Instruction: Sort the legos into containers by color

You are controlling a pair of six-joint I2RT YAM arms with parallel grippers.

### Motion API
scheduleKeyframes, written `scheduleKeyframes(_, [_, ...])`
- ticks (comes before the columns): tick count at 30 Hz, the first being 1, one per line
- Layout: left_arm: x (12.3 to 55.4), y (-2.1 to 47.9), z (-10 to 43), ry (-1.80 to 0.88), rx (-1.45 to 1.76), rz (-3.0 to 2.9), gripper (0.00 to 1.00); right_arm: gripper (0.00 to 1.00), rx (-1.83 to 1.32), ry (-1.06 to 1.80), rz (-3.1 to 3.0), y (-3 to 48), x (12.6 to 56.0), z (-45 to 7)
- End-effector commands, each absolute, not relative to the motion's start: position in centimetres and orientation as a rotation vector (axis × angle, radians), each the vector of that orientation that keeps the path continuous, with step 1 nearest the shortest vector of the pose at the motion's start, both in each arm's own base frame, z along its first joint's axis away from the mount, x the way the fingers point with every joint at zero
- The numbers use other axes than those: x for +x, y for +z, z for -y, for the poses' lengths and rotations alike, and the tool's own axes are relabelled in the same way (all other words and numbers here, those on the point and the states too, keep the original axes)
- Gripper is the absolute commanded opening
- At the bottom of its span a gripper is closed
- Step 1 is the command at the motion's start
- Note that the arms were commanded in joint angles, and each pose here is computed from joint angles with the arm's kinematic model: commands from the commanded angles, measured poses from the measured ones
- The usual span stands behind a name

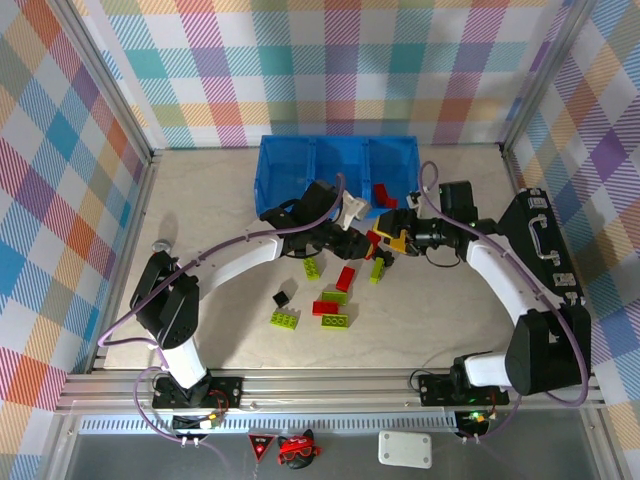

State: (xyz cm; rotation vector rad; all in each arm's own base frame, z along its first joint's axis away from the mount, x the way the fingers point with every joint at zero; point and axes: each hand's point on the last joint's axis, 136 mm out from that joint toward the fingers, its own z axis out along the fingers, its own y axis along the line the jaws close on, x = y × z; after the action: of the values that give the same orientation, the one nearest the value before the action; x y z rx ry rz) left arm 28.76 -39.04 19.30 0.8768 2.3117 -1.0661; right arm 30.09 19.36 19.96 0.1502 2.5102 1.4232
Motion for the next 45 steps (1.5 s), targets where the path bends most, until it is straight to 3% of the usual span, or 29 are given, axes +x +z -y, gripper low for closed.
scheduleKeyframes(1, [27.4,20.5,39.9,-1.151,0.968,-2.228,0.21,0.65,0.129,1.503,-2.537,20.4,29.4,-20.3])
scheduleKeyframes(9, [27.3,20.4,40.0,-1.132,0.974,-2.235,0.21,0.55,0.103,1.509,-2.579,20.0,29.0,-20.6])
scheduleKeyframes(19, [28.0,19.5,39.4,-1.051,0.936,-2.289,0.24,0.34,0.1,1.491,-2.597,20.0,29.0,-20.6])
scheduleKeyframes(23, [28.2,19.8,39.1,-1.023,0.919,-2.287,0.36,0.28,0.1,1.47,-2.594,20.0,29.3,-20.5])
scheduleKeyframes(27, [28.5,20.4,38.5,-0.98,0.892,-2.284,0.48,0.27,0.097,1.42,-2.595,20.0,29.7,-20.2])
scheduleKeyframes(32, [28.4,21.9,37.3,-0.929,0.862,-2.268,0.53,0.28,0.087,1.313,-2.614,19.4,30.3,-19.5])
scheduleKeyframes(45, [28.4,22.6,29.0,-0.574,0.56,-2.342,0.52,0.28,0.064,0.561,-2.586,18.2,38.3,-13.2])
